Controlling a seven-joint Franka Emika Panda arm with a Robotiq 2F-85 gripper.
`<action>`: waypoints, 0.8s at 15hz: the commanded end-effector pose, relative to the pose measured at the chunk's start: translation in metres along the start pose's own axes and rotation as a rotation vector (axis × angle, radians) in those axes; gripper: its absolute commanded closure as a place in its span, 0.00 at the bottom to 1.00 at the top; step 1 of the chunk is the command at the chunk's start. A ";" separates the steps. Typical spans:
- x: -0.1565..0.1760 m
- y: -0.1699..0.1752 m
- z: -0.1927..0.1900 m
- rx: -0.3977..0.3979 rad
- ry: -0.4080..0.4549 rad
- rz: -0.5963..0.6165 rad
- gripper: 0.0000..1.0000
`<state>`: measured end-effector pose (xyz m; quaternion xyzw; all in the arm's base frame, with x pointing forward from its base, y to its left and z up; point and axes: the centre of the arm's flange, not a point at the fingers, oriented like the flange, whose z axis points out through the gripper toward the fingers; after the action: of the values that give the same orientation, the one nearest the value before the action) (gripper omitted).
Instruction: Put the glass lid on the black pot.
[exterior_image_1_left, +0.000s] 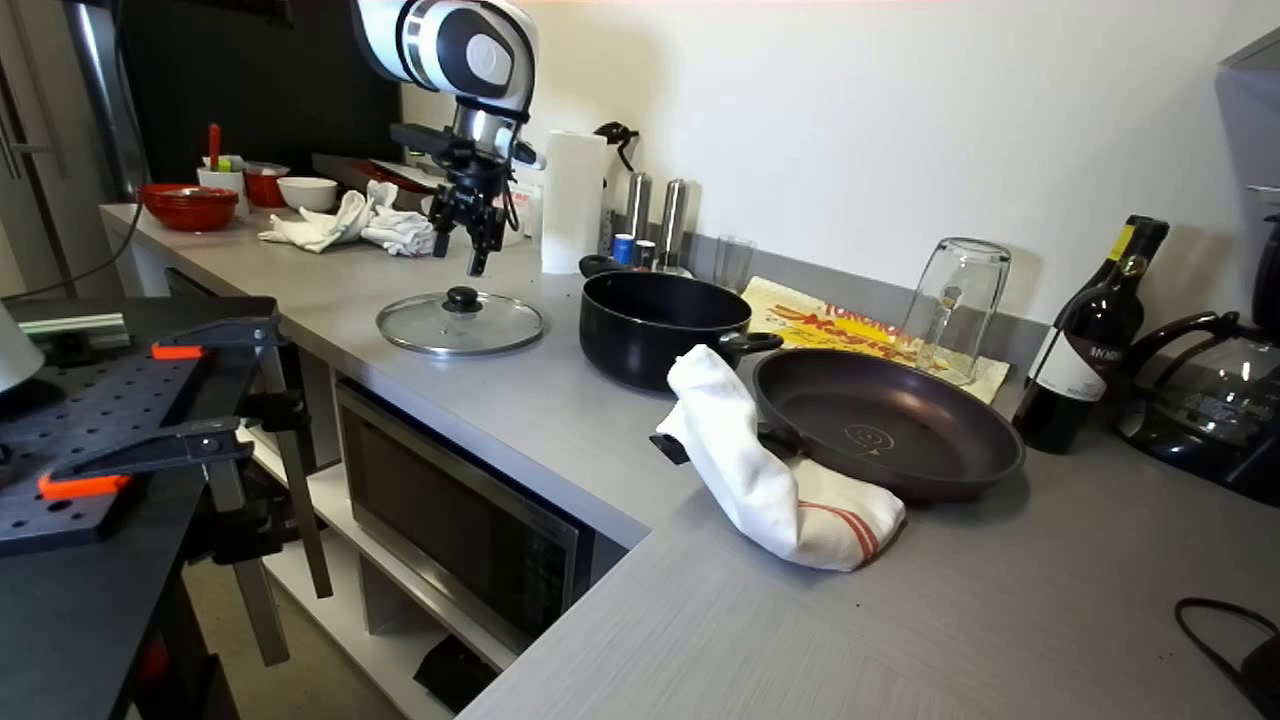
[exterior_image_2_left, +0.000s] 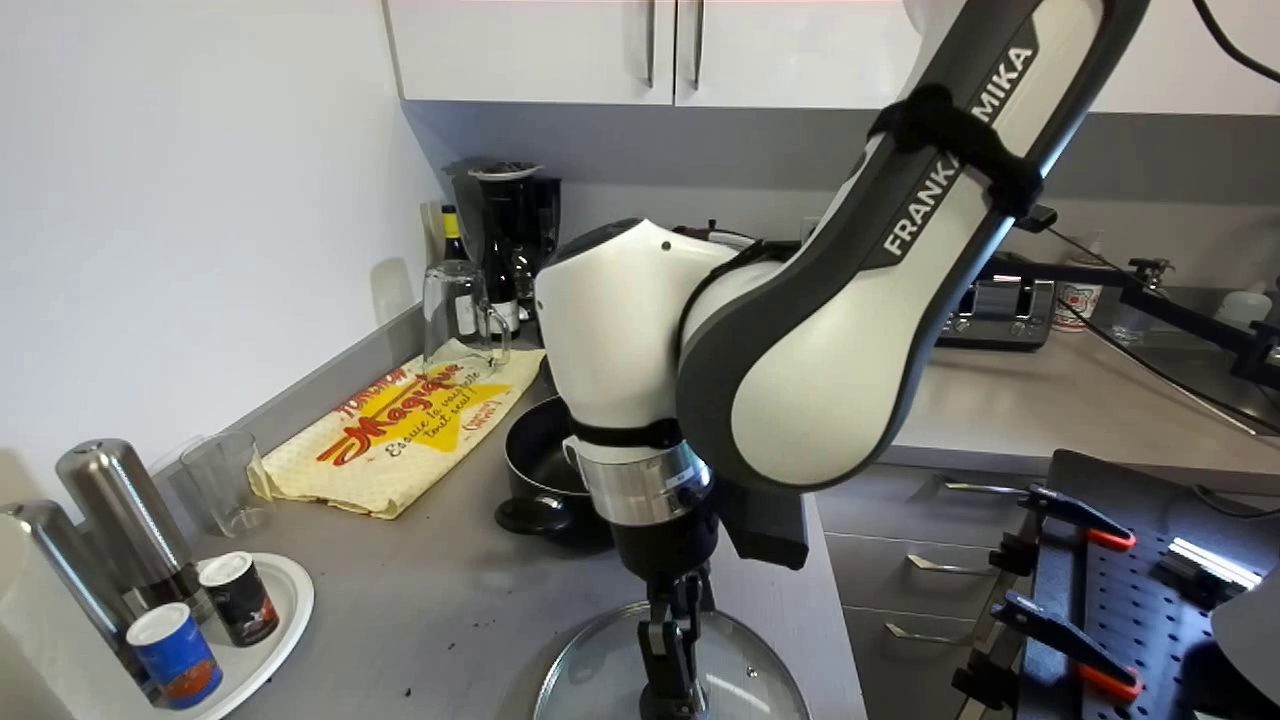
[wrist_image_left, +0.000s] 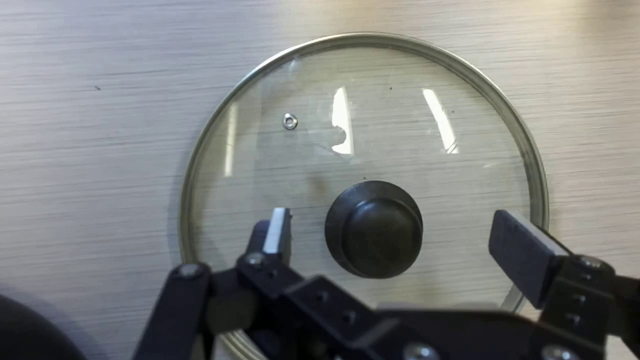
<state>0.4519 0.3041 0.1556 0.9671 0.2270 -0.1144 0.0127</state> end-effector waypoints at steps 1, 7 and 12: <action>0.015 -0.008 0.018 0.012 -0.006 -0.018 0.00; 0.024 -0.015 0.036 0.024 -0.023 -0.039 0.00; 0.029 -0.014 0.047 0.038 -0.006 -0.051 0.00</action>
<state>0.4544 0.3213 0.1127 0.9620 0.2402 -0.1300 0.0020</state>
